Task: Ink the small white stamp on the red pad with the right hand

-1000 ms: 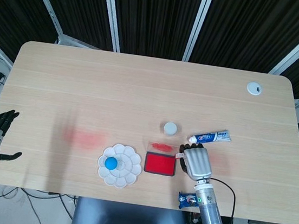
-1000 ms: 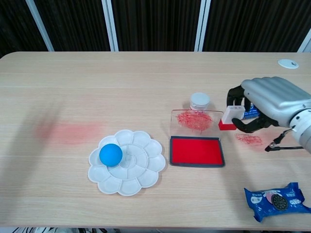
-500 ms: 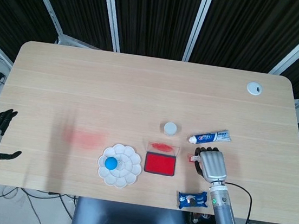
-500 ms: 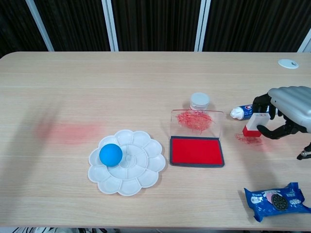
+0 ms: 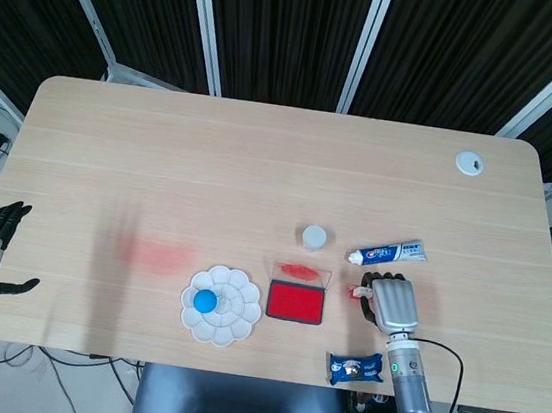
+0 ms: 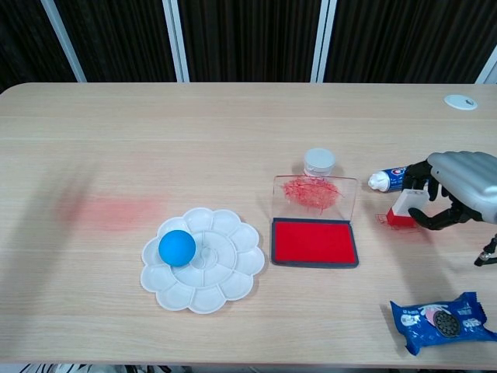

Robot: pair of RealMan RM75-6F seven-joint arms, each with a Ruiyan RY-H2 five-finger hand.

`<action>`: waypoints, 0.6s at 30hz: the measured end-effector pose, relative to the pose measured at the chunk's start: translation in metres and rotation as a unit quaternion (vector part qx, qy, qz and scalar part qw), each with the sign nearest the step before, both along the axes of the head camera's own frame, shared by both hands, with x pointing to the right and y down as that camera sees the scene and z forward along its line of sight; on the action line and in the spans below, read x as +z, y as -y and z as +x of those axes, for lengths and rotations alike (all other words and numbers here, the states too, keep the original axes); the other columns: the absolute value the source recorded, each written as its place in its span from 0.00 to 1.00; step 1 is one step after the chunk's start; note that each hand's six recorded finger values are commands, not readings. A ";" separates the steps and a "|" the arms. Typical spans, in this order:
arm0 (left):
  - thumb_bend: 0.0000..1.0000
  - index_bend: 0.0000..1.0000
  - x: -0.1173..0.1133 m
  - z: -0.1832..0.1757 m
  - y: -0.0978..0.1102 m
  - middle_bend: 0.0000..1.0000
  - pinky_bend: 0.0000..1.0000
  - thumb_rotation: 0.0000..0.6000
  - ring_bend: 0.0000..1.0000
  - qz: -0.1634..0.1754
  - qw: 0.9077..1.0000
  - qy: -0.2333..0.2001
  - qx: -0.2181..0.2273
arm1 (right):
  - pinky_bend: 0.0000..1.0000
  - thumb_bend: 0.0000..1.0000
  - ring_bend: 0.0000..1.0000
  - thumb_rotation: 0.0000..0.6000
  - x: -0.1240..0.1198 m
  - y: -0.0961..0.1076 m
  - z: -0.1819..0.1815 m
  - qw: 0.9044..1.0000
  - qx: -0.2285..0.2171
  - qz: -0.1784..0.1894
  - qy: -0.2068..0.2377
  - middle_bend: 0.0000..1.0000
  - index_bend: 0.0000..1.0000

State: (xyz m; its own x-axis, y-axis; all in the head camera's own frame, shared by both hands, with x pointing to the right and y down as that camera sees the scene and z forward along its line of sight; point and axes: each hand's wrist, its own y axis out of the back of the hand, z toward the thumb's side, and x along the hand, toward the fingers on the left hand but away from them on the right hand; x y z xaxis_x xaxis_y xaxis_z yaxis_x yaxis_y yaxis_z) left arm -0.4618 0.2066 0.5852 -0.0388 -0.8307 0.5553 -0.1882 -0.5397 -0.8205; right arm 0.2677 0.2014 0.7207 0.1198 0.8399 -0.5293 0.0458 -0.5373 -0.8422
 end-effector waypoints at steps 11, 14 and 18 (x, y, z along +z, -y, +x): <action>0.00 0.00 0.000 0.000 0.000 0.00 0.00 1.00 0.00 0.000 1.000 0.000 -0.001 | 0.44 0.53 0.45 1.00 0.006 -0.001 0.001 1.000 0.003 0.001 -0.006 0.56 0.77; 0.00 0.00 0.000 0.000 0.000 0.00 0.00 1.00 0.00 0.000 1.000 0.000 -0.001 | 0.44 0.52 0.44 1.00 0.009 -0.002 0.002 1.000 0.001 0.000 -0.011 0.55 0.77; 0.00 0.00 0.000 -0.001 0.000 0.00 0.00 1.00 0.00 -0.001 1.000 0.001 -0.001 | 0.43 0.51 0.44 1.00 0.012 -0.004 0.005 1.000 0.002 -0.006 -0.019 0.55 0.77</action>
